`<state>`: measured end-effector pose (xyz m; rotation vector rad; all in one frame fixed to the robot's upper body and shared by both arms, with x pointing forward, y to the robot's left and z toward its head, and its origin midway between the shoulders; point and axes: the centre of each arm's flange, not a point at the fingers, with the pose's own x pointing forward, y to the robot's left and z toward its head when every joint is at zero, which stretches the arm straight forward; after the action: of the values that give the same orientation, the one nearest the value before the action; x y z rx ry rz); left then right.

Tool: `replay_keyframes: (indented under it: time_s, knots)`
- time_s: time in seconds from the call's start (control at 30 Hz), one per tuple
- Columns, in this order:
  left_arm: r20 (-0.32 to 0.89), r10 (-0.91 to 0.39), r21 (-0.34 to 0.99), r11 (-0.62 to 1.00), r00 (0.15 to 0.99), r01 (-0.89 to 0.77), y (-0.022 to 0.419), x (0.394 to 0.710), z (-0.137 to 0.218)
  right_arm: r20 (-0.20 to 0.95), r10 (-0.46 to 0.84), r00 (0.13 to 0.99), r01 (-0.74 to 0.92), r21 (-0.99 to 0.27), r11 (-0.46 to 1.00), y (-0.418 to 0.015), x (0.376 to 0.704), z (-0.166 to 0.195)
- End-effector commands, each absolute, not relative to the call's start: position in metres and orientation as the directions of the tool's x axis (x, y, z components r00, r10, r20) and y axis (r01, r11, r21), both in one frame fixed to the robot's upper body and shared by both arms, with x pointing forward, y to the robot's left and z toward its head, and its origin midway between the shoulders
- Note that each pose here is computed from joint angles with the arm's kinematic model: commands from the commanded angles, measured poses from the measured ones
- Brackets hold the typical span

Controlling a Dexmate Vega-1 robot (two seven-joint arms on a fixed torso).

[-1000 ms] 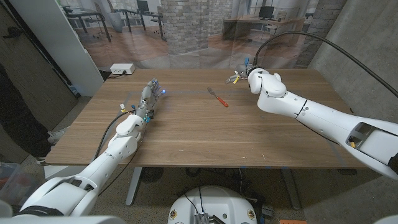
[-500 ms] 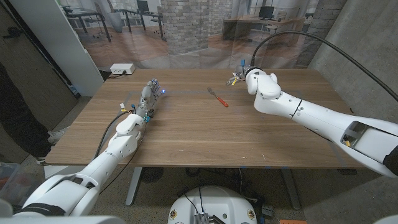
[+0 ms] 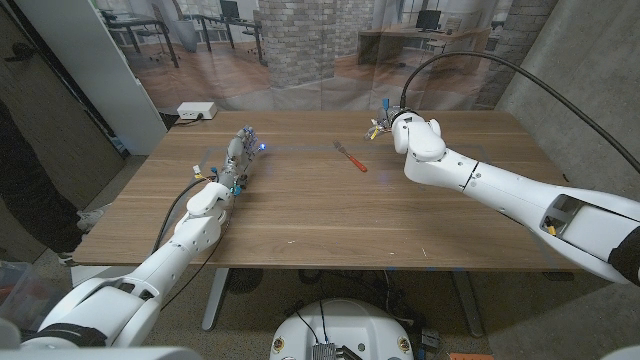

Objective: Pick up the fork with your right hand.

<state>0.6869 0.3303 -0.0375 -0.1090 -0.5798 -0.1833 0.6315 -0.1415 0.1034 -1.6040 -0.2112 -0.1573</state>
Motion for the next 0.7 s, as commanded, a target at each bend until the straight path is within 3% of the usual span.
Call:
replay_keyframes:
  time_s: [0.03,0.7]
  knots:
    - [0.548,-0.140,-0.050,0.979,0.824,0.199,0.3323,0.6893,-0.0373,0.211,0.030,0.977,0.213,-0.975,-0.064,-0.1367,0.6393,0.0988]
    - [0.542,-0.142,-0.047,0.979,0.828,0.199,0.3338,0.6927,-0.0362,0.187,0.031,0.982,0.189,-0.979,-0.077,-0.1297,0.6454,0.0929]
